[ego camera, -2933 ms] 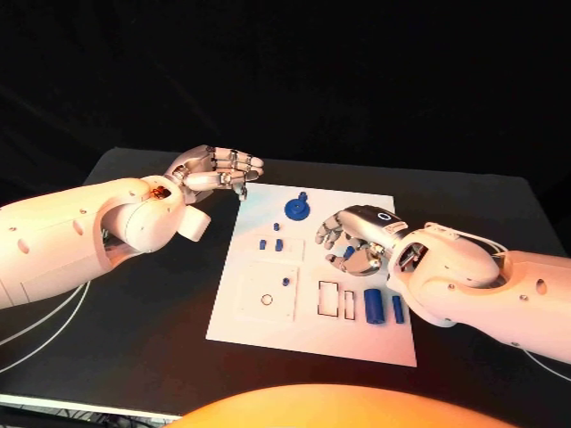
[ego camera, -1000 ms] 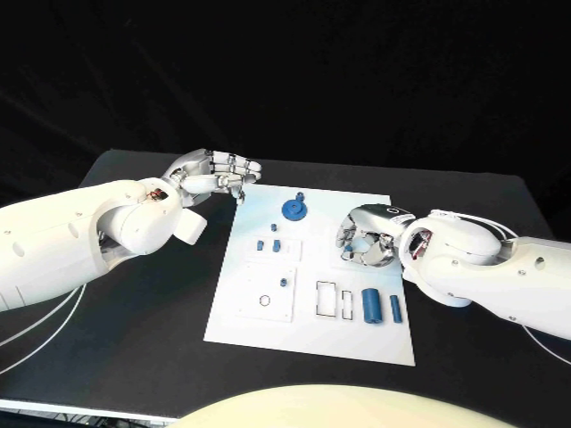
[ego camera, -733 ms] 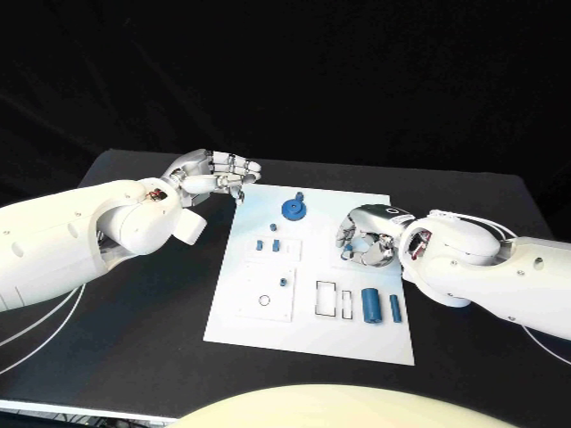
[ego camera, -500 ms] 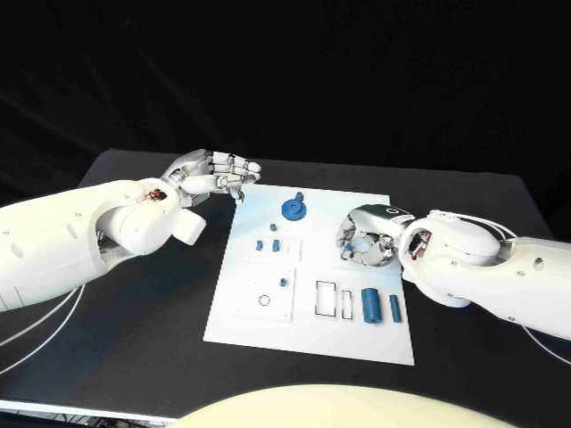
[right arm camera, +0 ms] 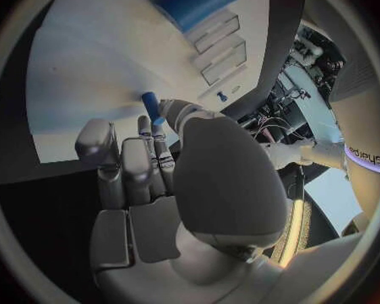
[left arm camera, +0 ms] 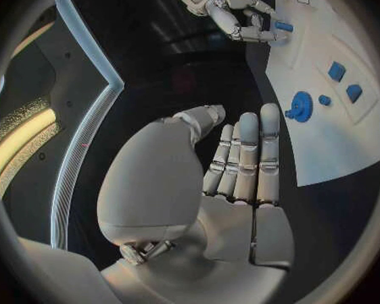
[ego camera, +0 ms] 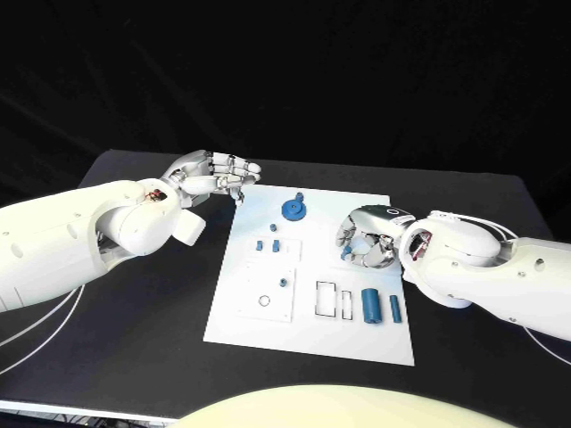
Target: Assemble the parts on the task board
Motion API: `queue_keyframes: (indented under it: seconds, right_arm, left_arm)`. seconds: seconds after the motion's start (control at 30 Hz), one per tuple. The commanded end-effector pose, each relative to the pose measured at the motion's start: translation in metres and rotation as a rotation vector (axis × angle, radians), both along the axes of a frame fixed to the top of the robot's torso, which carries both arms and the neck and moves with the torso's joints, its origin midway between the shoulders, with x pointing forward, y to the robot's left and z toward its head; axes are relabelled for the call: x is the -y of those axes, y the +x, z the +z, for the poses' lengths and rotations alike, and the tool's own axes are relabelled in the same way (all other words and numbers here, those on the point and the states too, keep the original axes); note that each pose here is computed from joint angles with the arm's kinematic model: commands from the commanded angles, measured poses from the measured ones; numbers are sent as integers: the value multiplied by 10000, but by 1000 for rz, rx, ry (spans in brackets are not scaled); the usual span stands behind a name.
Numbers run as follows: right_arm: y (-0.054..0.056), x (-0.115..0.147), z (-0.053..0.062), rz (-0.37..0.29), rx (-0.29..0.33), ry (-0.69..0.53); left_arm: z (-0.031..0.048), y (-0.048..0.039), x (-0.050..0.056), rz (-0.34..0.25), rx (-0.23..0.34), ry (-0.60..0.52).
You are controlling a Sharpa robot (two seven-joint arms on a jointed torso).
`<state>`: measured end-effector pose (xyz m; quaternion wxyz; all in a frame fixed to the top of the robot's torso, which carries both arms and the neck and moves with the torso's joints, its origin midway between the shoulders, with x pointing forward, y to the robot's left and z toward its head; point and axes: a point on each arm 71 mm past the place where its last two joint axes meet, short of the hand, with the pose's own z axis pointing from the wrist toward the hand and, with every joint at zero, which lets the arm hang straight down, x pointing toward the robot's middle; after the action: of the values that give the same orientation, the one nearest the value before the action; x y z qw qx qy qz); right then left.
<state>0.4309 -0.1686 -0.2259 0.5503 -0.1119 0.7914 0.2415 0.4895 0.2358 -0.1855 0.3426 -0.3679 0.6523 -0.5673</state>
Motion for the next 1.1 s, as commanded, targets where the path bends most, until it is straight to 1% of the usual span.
queue_keyframes:
  seconds: [0.03,0.63,1.1]
  right_arm:
    - [-10,-5,-8,9,-5,-10]
    - [-10,2,-18,6,-14,-19]
    - [-2,-3,-1,4,9,3]
  left_arm:
    - [8,-7,21,-18,2,-5]
    - [7,-7,17,-19,1,-4]
    - [4,-7,14,-19,-2,-3]
